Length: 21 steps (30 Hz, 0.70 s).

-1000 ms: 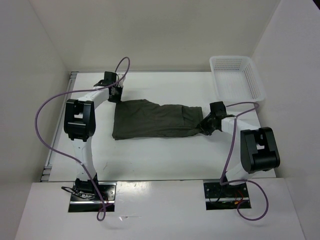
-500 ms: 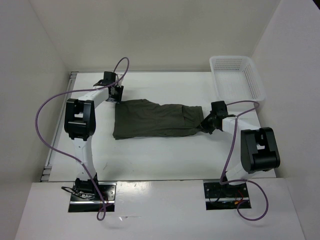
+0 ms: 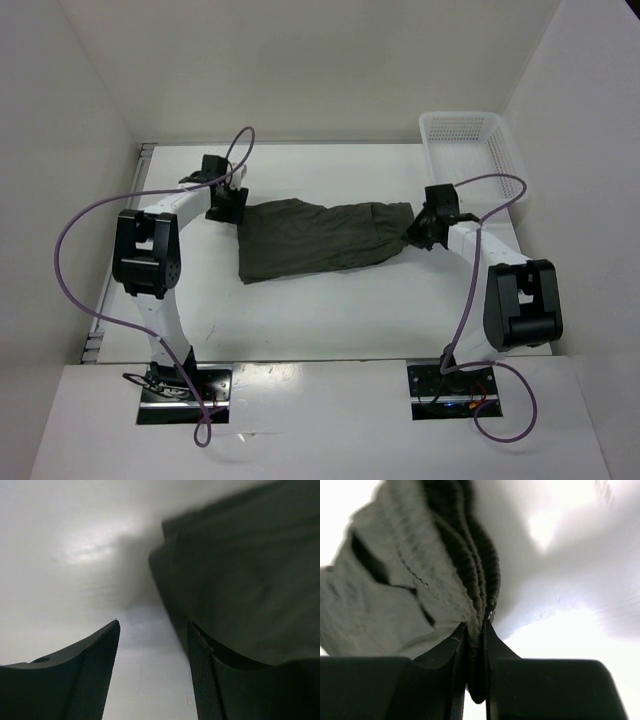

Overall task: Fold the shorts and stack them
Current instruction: Fold the shorts

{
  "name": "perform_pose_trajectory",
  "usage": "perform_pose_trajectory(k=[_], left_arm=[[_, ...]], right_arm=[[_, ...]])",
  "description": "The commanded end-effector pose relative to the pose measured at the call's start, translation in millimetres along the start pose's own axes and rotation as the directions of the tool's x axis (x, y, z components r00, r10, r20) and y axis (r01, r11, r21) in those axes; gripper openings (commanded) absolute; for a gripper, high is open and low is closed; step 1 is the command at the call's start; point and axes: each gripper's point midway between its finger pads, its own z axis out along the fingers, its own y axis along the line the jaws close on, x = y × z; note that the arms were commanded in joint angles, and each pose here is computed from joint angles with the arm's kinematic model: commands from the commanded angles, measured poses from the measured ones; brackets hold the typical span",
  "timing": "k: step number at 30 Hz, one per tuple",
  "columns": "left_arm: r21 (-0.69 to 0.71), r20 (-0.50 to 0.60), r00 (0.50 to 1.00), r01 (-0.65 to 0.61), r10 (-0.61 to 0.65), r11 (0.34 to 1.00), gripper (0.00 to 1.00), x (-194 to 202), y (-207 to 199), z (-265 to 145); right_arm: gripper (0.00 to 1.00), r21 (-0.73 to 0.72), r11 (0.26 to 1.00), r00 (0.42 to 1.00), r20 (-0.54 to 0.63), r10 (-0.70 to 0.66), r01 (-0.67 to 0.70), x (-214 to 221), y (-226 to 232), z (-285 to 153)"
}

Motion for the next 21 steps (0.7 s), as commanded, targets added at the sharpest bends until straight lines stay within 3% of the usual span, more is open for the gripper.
perform_pose_trajectory(k=[1, 6, 9, 11, 12, 14, 16, 21], left_arm=[[0.087, -0.116, 0.993, 0.008, 0.002, 0.996, 0.64, 44.4, -17.7, 11.5], [0.134, -0.113, 0.993, -0.008, 0.023, 0.991, 0.64, 40.2, -33.2, 20.9], [0.211, -0.094, 0.995, -0.010, 0.030, 0.977, 0.64, 29.3, -49.7, 24.4], [0.241, -0.126, 0.991, -0.009, 0.040, 0.970, 0.63, 35.5, -59.2, 30.7], [0.241, -0.126, 0.991, -0.009, 0.041, 0.970, 0.63, 34.2, -59.2, 33.2], [0.247, -0.143, 0.989, -0.012, 0.049, 0.969, 0.57, 36.1, -63.3, 39.5], [0.257, -0.153, 0.987, -0.008, 0.049, 0.966, 0.55, 37.1, -65.1, 41.1], [0.272, -0.165, 0.985, -0.010, 0.057, 0.962, 0.32, 34.6, -71.0, 45.5]], right_arm=[[0.00, 0.037, 0.992, 0.966, 0.227, -0.126, 0.121, -59.7, 32.8, -37.8], [0.00, 0.075, 0.935, 0.866, 0.355, -0.351, 0.348, -81.6, 95.9, -73.4], [0.00, 0.045, 0.857, 0.794, 0.353, -0.495, 0.514, -56.5, 149.9, -69.9], [0.00, 0.010, 0.771, 0.718, 0.357, -0.597, 0.636, -32.0, 191.0, -72.7], [0.00, 0.020, 0.732, 0.692, 0.310, -0.652, 0.681, -13.3, 197.3, -53.5], [0.00, -0.022, 0.619, 0.590, 0.327, -0.738, 0.785, 20.8, 239.1, -59.3], [0.00, -0.008, 0.485, 0.469, 0.276, -0.839, 0.874, 58.7, 252.1, -36.7], [0.00, -0.072, 0.202, 0.215, 0.326, -0.921, 0.977, 155.8, 314.0, -37.9]])
